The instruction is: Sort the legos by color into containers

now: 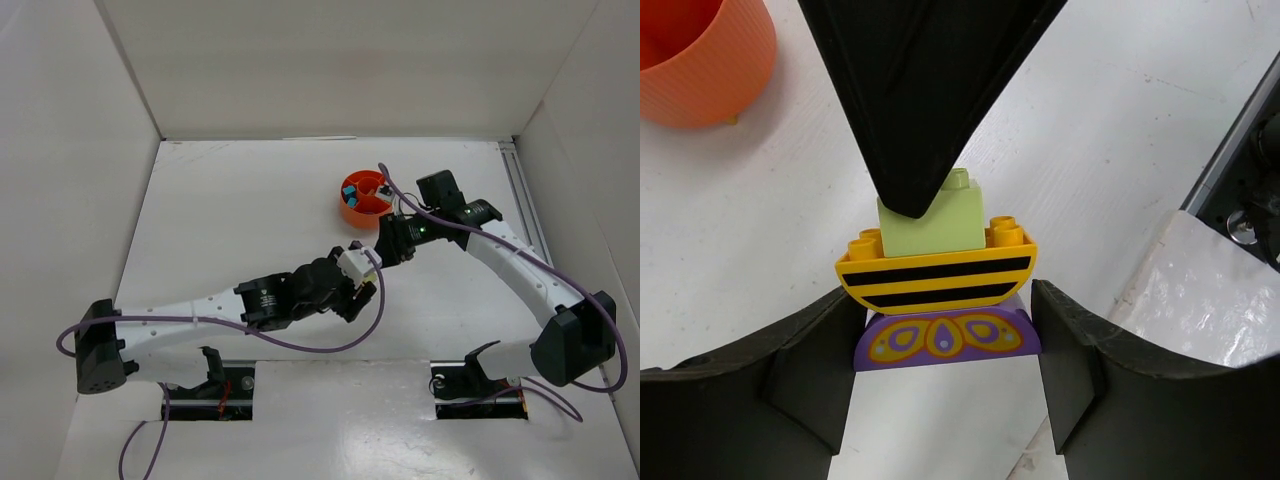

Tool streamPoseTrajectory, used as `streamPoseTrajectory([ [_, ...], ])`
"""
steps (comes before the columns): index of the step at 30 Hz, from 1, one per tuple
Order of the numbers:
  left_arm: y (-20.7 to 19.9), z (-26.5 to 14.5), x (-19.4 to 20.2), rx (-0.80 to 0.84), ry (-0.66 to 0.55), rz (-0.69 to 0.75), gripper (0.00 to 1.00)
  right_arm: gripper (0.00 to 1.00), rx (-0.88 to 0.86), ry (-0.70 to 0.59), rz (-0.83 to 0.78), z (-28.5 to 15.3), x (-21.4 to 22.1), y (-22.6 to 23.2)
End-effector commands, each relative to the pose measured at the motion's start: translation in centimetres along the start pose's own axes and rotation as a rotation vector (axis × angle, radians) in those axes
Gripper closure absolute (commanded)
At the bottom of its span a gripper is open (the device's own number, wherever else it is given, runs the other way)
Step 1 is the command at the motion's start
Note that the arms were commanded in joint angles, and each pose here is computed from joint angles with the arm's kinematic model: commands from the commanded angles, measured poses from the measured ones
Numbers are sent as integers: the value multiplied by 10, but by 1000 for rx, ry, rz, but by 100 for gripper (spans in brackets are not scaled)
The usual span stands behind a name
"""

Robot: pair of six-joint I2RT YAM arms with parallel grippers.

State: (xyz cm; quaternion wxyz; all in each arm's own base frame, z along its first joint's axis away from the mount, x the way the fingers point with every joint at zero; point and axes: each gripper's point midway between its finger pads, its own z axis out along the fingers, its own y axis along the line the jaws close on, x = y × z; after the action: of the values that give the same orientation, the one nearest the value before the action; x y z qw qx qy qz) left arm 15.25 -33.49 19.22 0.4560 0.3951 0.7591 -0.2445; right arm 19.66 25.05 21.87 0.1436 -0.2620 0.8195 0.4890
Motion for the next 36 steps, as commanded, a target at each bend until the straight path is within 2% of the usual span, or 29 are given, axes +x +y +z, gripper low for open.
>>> streamPoseTrajectory([
  [1, 4, -13, -31, -15, -128, -14, 74, 61, -29, -22, -50, -2, -8, 12],
  [3, 3, -16, -39, -11, -157, -22, 74, 61, -41, -21, -62, 0, -9, 11],
  [4, 6, -14, -35, -23, -150, -21, 74, 55, -41, -21, -62, 0, -9, 11],
  [5, 6, -17, -37, -21, -160, -23, 74, 43, -41, -21, -62, 0, -9, 11],
  [7, 6, -19, -37, -20, -170, -26, 74, 31, -41, -21, -71, 0, -9, 11],
  [8, 6, -19, -40, -19, -179, -29, 74, 18, -57, -25, -80, 0, -10, 13],
  [11, 6, -19, -40, -19, -179, -29, 75, 17, -121, -40, -93, -1, -13, 20],
  [13, 6, -18, -38, -18, -180, -29, 77, 17, -162, -44, -71, 1, -11, 24],
  [16, 8, -18, -40, -29, -190, -23, 77, 22, -202, -65, -82, 0, -16, 33],
  [20, 7, -16, -43, -27, -200, -26, 79, 39, -201, -66, -91, -3, -19, 37],
  [22, 9, -15, -41, -38, -201, -16, 79, 51, -200, -63, -96, -5, -19, 38],
  [25, 9, -15, -41, -38, -201, -16, 79, 58, -175, -71, -93, -5, -23, 33],
  [36, 5, -17, -4, -13, -119, -110, 83, 60, -108, -185, -120, -33, -57, 4],
])
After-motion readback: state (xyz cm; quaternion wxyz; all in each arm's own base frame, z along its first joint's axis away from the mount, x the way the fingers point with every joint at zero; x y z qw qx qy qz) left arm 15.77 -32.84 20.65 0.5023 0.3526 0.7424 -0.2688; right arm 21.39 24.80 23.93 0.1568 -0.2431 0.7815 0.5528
